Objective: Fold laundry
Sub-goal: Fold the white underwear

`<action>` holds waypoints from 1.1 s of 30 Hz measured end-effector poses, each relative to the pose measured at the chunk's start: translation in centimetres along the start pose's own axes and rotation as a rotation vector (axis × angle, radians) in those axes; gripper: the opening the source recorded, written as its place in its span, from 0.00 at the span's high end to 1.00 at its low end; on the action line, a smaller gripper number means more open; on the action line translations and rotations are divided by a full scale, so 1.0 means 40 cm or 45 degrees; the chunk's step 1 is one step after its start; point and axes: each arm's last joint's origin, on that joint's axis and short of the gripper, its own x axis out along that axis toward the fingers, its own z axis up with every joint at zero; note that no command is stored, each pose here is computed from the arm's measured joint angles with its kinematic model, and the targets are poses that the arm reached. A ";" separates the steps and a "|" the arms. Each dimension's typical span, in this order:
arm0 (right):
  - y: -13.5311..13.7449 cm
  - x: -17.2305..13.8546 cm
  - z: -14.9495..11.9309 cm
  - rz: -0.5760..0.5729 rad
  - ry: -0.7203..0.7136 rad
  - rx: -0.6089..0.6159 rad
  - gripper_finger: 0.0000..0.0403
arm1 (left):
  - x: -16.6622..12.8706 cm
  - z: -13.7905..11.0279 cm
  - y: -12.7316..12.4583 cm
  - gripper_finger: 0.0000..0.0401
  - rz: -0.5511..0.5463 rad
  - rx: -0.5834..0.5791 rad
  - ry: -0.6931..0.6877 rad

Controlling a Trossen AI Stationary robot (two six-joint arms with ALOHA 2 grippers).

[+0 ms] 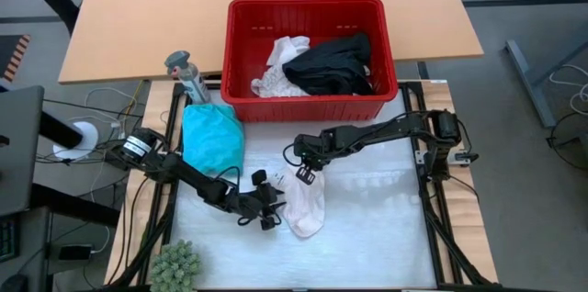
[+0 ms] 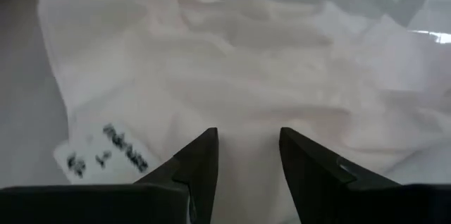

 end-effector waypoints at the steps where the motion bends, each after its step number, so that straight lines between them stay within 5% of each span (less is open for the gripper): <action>1: 0.004 -0.003 0.003 0.006 -0.008 -0.008 0.96 | 0.001 0.005 -0.001 0.65 -0.001 0.000 -0.006; 11: 0.042 -0.014 0.006 0.093 -0.050 -0.044 0.96 | 0.005 0.031 -0.014 0.65 -0.029 0.050 -0.024; 16: 0.055 -0.016 0.012 0.146 -0.087 -0.040 0.96 | 0.002 0.038 -0.031 0.65 -0.081 0.062 0.179; 20: 0.067 -0.018 0.020 0.211 -0.133 -0.044 0.96 | -0.008 0.046 -0.049 0.65 -0.036 0.083 0.289; 33: 0.081 -0.020 0.028 0.262 -0.189 -0.045 0.95 | -0.037 0.037 -0.077 0.65 0.072 0.125 0.260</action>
